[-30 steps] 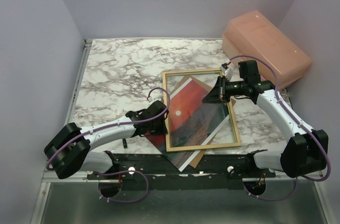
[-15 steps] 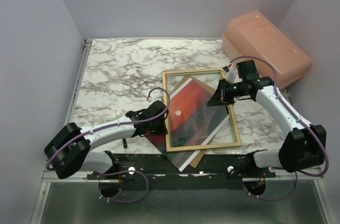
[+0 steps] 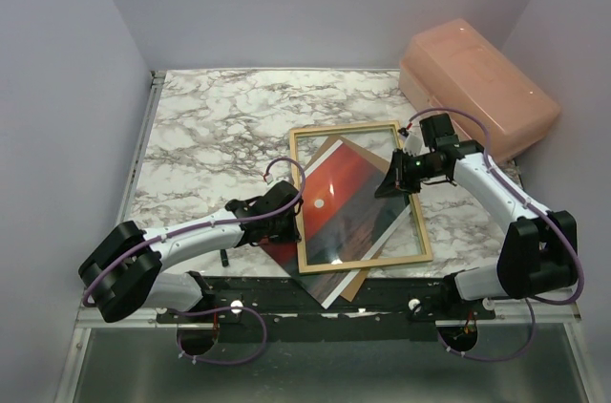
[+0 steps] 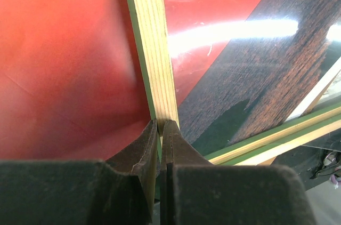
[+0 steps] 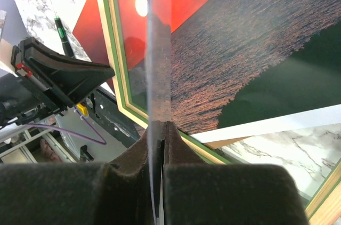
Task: Put the photo into the frame
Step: Place the photo frame item in the photo frame.
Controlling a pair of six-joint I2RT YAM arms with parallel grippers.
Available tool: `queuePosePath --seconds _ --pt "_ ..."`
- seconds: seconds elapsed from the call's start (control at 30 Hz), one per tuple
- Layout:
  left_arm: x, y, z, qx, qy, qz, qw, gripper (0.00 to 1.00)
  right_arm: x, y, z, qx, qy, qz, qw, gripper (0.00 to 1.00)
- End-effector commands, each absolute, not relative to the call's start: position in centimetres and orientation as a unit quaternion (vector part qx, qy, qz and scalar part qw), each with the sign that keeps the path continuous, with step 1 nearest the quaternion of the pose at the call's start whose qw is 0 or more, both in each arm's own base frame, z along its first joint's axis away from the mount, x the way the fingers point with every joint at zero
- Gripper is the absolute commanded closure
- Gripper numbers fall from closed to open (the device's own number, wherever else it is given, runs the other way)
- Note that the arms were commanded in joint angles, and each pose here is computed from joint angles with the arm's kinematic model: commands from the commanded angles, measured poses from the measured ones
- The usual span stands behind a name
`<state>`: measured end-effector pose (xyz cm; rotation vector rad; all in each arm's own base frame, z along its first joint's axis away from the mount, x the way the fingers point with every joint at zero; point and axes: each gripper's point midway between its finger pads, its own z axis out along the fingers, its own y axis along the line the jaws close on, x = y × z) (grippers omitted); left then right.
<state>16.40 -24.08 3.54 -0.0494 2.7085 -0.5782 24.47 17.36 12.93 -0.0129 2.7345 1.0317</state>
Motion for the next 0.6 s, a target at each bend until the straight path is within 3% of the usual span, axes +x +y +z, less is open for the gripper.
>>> queuePosePath --seconds 0.0,0.2,0.37,0.57 --pt "13.18 -18.81 -1.05 0.001 0.988 -0.087 0.131 0.99 23.18 18.31 12.52 -0.018 0.923 0.375 0.084 0.99" --pt "13.21 -18.86 -1.06 0.001 0.988 -0.087 0.130 1.00 23.26 18.37 12.61 -0.021 0.922 0.377 0.083 0.97" --pt "13.20 -18.83 -1.07 0.002 0.988 -0.086 0.130 0.99 23.53 18.10 12.23 -0.013 0.928 0.364 0.082 0.68" --pt "13.17 -18.94 -1.25 0.001 0.988 -0.087 0.128 0.99 24.12 17.82 11.83 -0.002 0.933 0.351 0.086 0.46"
